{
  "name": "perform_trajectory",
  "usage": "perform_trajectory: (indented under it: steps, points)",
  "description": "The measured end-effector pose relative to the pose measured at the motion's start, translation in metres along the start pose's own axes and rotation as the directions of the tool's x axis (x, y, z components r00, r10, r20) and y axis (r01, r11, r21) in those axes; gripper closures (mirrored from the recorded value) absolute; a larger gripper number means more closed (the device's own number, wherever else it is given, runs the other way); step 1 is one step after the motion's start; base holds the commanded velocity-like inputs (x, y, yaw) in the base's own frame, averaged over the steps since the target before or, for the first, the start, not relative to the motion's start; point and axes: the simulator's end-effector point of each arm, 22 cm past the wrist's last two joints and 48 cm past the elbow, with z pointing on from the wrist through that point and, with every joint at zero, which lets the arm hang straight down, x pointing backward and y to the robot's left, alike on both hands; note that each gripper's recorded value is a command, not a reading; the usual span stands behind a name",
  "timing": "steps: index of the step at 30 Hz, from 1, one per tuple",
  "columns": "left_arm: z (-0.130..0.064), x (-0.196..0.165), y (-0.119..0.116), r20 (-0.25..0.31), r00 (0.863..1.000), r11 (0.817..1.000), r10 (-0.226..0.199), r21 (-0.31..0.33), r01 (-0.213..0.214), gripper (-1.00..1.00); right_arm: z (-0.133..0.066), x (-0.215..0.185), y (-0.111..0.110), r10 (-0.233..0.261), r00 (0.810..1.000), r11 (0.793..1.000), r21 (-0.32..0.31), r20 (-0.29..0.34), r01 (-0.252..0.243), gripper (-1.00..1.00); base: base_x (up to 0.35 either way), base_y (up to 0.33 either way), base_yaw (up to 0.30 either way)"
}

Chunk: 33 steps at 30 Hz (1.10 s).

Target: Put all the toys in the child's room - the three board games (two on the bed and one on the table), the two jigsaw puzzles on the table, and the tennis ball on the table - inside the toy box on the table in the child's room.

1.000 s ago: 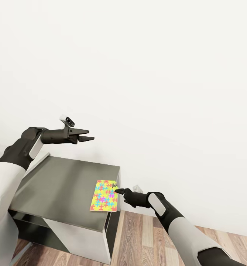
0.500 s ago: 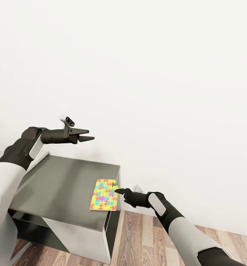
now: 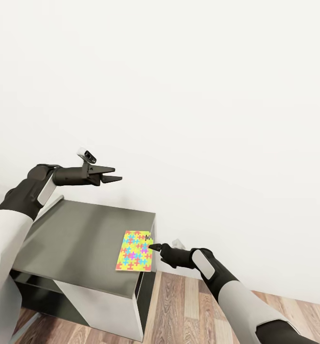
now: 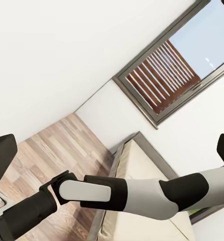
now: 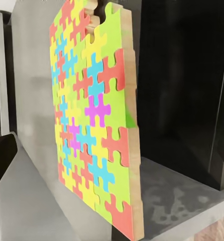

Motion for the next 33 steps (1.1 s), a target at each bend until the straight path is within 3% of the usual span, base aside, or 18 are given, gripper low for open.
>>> perform_trajectory:
  steps: [33]
  points:
    - [0.001, 0.000, 0.000, 0.000, 1.000, 1.000, 0.000, 0.002, 0.000, -1.00, -0.006, -0.004, -0.013, 0.010, 1.000, 1.000, 0.024, 0.004, -0.010, -1.00, 0.012, 0.051, 0.000]
